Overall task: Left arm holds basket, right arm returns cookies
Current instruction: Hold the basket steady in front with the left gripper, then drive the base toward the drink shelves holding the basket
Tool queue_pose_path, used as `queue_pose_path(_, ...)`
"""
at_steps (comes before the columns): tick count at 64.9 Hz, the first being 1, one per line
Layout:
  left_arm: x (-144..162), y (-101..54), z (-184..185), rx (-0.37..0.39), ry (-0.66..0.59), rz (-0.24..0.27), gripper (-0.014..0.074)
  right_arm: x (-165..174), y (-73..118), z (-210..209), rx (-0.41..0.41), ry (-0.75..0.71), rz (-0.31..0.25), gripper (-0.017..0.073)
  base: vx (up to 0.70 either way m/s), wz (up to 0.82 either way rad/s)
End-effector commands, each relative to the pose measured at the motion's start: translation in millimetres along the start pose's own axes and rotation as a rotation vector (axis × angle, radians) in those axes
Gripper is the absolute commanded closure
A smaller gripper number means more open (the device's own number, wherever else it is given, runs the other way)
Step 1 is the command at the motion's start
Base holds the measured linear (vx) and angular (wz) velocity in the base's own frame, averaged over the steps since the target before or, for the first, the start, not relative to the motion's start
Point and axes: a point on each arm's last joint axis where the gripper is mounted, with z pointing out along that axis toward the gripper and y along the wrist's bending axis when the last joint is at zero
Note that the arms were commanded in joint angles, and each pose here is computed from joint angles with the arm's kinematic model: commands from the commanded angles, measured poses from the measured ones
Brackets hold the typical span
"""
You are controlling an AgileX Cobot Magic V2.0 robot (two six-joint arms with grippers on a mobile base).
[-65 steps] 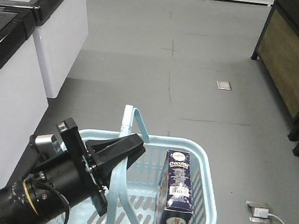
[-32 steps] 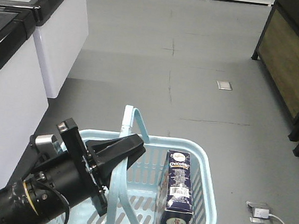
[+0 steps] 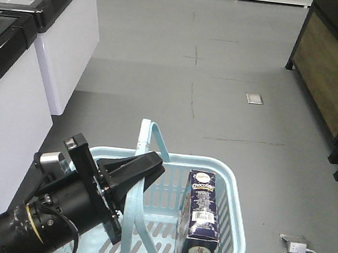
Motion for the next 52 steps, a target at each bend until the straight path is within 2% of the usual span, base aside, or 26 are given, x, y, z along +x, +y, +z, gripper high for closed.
queue_pose_path(1,13.0,-39.4,-2.3,0.334,0.107,-0.003,0.0596,-1.0,-0.1,-0.2,-0.001,-0.065,-0.015,0.0565,0.14,0.01)
queue_pose_path(30,13.1,-39.3,-2.3,0.334,0.108,-0.003,0.0596,-1.0,-0.1,-0.2,-0.001,-0.065,-0.015,0.0565,0.22,0.01)
queue_pose_path(52,13.9,-39.0,-2.3,0.331,0.116,0.001,0.0596,-1.0,-0.1,-0.2,-0.001,-0.065,-0.015,0.0565,0.30,-0.13)
